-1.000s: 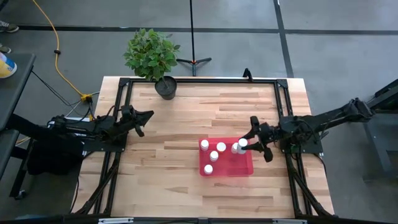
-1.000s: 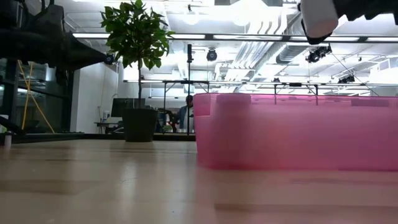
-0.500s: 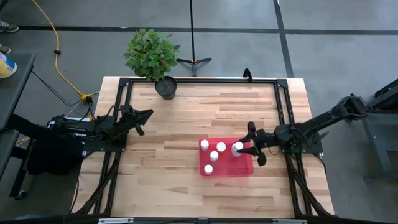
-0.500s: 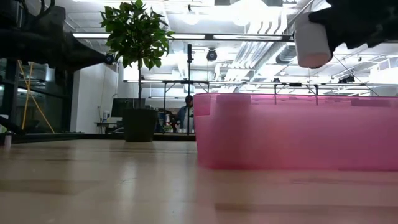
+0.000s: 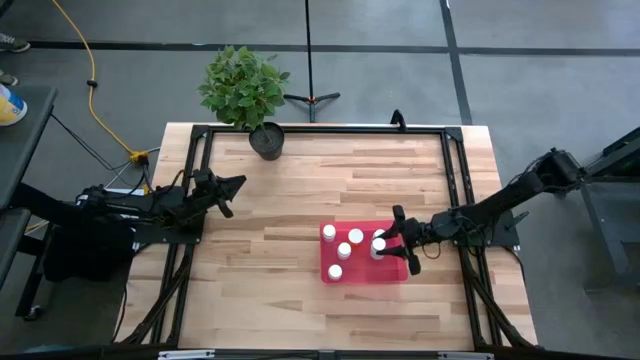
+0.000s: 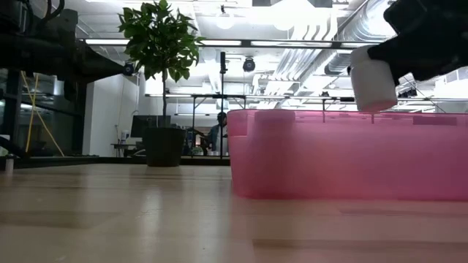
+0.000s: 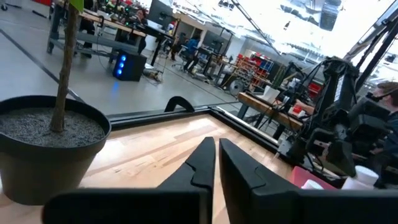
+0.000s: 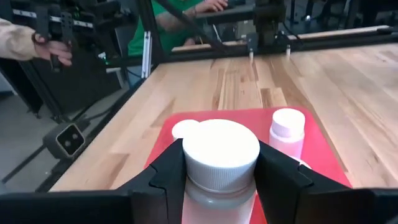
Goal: Pick and place pill bottles into a basket
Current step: Put the white pill bottle into the pink bin
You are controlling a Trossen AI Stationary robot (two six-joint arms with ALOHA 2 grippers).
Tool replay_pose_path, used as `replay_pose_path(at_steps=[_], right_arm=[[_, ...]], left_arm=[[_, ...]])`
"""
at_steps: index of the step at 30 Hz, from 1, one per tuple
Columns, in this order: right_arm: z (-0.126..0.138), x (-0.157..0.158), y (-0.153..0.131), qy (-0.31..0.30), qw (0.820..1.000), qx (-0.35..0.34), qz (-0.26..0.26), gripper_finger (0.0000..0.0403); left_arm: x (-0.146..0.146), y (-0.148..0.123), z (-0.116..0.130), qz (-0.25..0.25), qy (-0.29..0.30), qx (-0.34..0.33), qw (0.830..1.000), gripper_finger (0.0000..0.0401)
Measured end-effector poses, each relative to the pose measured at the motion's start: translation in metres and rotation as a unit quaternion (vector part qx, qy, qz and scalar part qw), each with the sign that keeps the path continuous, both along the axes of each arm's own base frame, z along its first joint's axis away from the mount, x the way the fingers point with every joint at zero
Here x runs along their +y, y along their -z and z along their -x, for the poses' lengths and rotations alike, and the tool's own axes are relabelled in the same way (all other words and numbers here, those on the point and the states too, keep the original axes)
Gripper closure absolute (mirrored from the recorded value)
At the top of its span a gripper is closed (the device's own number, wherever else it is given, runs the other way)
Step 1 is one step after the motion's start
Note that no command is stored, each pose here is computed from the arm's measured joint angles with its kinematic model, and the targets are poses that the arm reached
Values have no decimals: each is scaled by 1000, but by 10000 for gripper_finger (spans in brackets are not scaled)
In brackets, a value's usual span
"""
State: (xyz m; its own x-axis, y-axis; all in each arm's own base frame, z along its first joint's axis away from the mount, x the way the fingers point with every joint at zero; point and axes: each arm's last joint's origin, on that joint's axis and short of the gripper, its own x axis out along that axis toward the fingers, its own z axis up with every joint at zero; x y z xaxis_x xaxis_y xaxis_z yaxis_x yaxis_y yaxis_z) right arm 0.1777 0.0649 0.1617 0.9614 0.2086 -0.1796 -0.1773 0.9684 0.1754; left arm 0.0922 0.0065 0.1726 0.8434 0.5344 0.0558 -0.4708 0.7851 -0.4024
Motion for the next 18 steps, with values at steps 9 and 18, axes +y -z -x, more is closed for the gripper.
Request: replay_pose_path(at_steps=[9,18], right_arm=[[-14,5,20,16,1000,8,1,260],[-24,9,38,15,1000,2,-3,260]], left_arm=[[0,0,0,-10,-8,7,1000,379],[0,0,0,1,-8,0,1000,335]])
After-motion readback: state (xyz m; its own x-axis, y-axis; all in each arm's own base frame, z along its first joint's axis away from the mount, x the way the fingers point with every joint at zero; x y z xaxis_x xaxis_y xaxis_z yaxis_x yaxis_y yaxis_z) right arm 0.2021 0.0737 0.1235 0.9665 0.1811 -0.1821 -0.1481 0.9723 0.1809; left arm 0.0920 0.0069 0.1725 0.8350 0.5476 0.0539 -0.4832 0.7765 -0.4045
